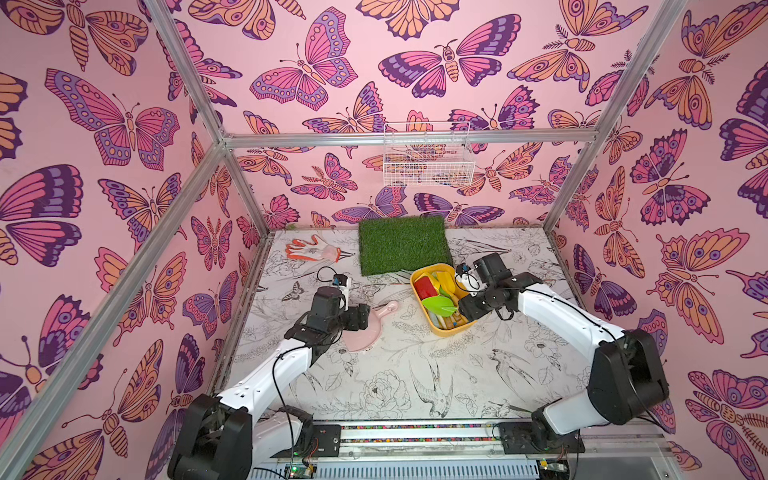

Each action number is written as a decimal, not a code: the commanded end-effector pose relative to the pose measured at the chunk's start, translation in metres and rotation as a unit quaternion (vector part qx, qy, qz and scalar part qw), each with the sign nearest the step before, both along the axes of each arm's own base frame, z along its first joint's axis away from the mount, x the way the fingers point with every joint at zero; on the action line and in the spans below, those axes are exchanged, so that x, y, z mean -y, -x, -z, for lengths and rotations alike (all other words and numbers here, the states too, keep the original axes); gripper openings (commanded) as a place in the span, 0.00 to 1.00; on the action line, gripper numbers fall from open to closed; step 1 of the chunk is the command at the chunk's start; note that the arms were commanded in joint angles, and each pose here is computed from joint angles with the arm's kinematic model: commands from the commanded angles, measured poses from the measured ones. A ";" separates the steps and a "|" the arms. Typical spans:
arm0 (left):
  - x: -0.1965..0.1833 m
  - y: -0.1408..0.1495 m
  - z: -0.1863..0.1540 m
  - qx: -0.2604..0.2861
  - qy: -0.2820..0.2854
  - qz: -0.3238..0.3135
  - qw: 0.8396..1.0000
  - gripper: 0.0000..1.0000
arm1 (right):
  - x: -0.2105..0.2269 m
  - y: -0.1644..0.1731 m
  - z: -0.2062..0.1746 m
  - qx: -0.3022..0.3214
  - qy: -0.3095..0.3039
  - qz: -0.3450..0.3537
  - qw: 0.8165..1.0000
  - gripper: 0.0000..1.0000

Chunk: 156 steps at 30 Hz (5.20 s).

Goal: Take the shovel out of the storage box
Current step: Pick up the shovel from the storage box, then place the shovel at the center of the board, then pick up the shovel from the storage box.

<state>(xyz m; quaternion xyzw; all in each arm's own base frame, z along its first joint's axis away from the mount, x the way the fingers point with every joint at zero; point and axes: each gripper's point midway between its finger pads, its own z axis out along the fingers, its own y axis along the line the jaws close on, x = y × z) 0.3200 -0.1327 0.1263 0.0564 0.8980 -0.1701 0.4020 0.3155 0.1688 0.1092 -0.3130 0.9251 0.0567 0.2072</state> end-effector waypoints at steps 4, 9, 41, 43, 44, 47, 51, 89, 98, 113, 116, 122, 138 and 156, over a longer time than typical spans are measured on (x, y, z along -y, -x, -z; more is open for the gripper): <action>0.005 -0.001 -0.007 0.005 -0.002 0.014 1.000 0.87 | -0.006 0.001 0.003 -0.001 0.024 -0.057 0.998 0.60; 0.006 -0.001 -0.005 0.002 -0.003 0.015 1.000 0.87 | -0.009 -0.005 0.008 0.000 0.040 -0.072 0.997 0.53; 0.009 -0.001 -0.002 -0.007 0.000 0.021 1.000 0.86 | -0.013 0.000 -0.024 0.047 -0.004 -0.039 0.998 0.19; 0.013 -0.001 0.000 -0.009 -0.003 0.030 1.000 0.86 | -0.008 -0.004 -0.031 0.056 -0.022 -0.006 0.998 0.19; 0.016 -0.001 -0.001 -0.006 -0.007 0.036 0.999 0.86 | -0.007 -0.005 -0.034 0.057 -0.034 0.008 0.998 0.19; 0.029 0.002 -0.001 0.001 -0.025 0.060 0.998 0.87 | 0.005 -0.016 -0.042 0.057 -0.072 0.065 0.994 0.17; 0.048 0.005 -0.004 0.003 -0.025 0.086 0.996 0.87 | 0.041 -0.038 -0.045 0.053 -0.114 0.175 0.977 0.13; 0.113 0.010 -0.008 -0.056 0.065 0.100 0.991 0.86 | 0.093 -0.148 0.059 -0.047 -0.107 0.298 0.947 0.69; 0.105 0.009 0.010 -0.047 0.026 0.093 0.994 0.84 | 0.030 -0.115 -0.032 0.030 -0.142 0.260 0.955 0.70; 0.118 0.023 -0.003 -0.018 0.051 0.142 0.988 0.84 | -0.051 -0.034 -0.014 -0.055 -0.088 0.163 0.981 0.44; 0.116 0.023 0.000 -0.024 0.052 0.133 0.989 0.83 | -0.046 -0.031 -0.004 -0.064 -0.065 0.157 0.983 0.40; 0.122 0.023 0.007 -0.041 0.057 0.138 0.988 0.81 | -0.057 -0.024 0.015 -0.098 -0.055 0.121 0.986 0.38; 0.123 0.024 0.003 -0.040 0.063 0.136 0.988 0.82 | -0.061 -0.044 0.044 -0.043 -0.002 0.091 0.995 0.45; 0.121 0.025 0.000 -0.033 0.062 0.136 0.988 0.82 | -0.068 -0.040 0.050 -0.054 -0.009 0.064 0.996 0.17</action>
